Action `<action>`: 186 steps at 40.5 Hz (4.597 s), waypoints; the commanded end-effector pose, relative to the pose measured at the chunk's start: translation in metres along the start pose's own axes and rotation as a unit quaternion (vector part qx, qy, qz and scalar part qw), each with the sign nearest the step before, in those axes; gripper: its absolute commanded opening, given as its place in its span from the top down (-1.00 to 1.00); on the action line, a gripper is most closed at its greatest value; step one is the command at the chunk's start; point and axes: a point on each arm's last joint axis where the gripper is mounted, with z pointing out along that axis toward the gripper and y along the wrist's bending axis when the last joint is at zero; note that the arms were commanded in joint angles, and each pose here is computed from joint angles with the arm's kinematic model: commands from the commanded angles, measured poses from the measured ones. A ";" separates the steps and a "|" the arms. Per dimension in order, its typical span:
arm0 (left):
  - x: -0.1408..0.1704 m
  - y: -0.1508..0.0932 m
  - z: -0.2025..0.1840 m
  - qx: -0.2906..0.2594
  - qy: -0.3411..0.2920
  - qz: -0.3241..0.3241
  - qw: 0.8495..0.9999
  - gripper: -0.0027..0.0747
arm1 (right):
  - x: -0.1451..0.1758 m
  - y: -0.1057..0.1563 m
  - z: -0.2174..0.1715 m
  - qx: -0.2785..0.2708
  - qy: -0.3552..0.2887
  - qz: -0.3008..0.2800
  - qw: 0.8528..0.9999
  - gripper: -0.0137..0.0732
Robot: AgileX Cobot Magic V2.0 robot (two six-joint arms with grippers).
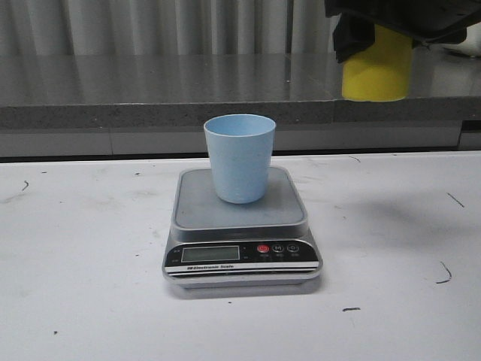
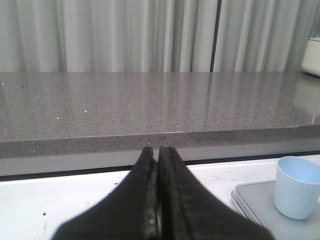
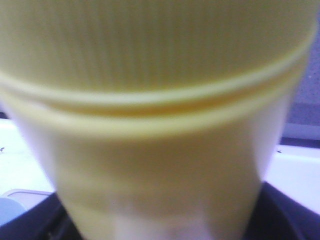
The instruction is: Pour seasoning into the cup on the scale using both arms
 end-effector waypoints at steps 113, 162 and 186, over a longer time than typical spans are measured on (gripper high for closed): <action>-0.016 -0.001 -0.001 0.004 -0.050 -0.008 0.999 0.98 | 0.101 -0.020 0.043 0.058 -0.023 0.015 0.998 -0.68; -0.016 -0.001 -0.001 0.004 -0.050 -0.008 0.999 0.98 | 0.070 -0.022 -0.080 -0.051 0.006 -0.032 0.998 -0.13; -0.016 -0.001 -0.001 0.004 -0.051 -0.008 0.999 0.98 | 0.013 -0.057 -0.195 -0.024 -0.097 -0.017 0.995 0.94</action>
